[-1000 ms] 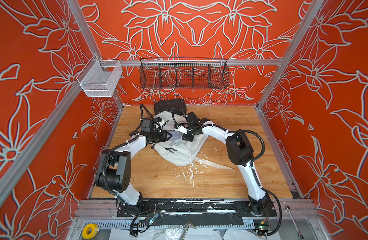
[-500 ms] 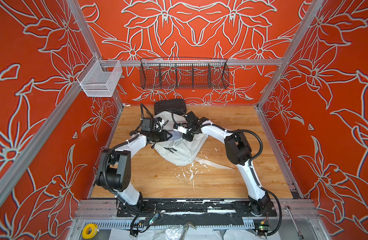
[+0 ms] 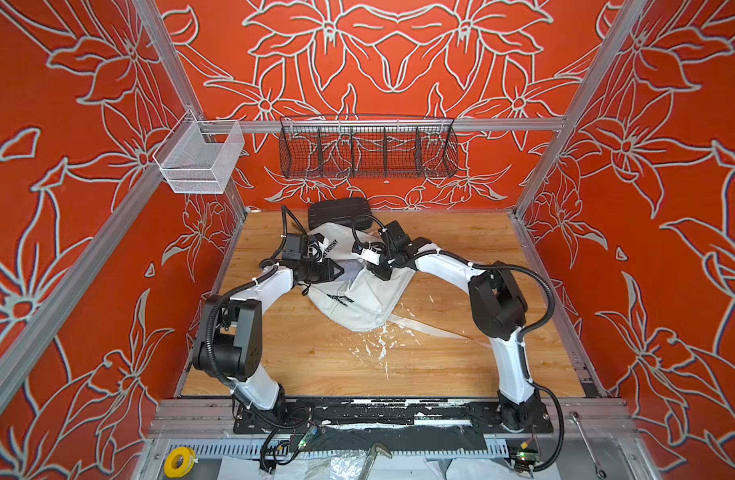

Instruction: Pack the student bag

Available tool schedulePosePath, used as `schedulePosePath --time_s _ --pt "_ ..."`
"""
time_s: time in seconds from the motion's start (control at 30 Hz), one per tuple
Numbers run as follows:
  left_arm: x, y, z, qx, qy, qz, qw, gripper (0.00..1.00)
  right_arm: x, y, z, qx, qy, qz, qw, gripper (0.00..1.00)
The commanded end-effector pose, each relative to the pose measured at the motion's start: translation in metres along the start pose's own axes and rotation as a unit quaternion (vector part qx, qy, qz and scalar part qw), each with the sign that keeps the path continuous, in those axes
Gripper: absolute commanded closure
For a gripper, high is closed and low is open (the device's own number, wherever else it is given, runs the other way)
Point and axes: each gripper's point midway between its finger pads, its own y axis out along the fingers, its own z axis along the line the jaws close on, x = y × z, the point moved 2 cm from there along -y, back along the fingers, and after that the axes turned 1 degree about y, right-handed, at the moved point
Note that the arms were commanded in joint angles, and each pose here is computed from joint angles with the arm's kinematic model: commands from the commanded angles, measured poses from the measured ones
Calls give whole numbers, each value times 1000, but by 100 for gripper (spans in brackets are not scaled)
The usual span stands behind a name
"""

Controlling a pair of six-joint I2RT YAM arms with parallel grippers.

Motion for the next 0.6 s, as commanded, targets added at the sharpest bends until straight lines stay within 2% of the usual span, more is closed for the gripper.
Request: schedulePosePath --time_s 0.0,0.1,0.23,0.37,0.57 --pt "-25 10 6 -18 -32 54 998 100 27 -15 7 15 -21 -65 998 100" --pt "-22 11 -13 -90 -43 56 993 100 34 -16 7 17 -20 -87 996 100" --pt "-16 9 -30 -152 -54 52 986 100 41 -22 3 16 -13 -119 993 100" --pt "-7 3 -45 -212 -49 57 974 100 45 -29 13 45 -33 -141 988 100" --pt "-16 12 -44 -232 -63 110 964 100 48 -41 20 73 -64 -175 980 100"
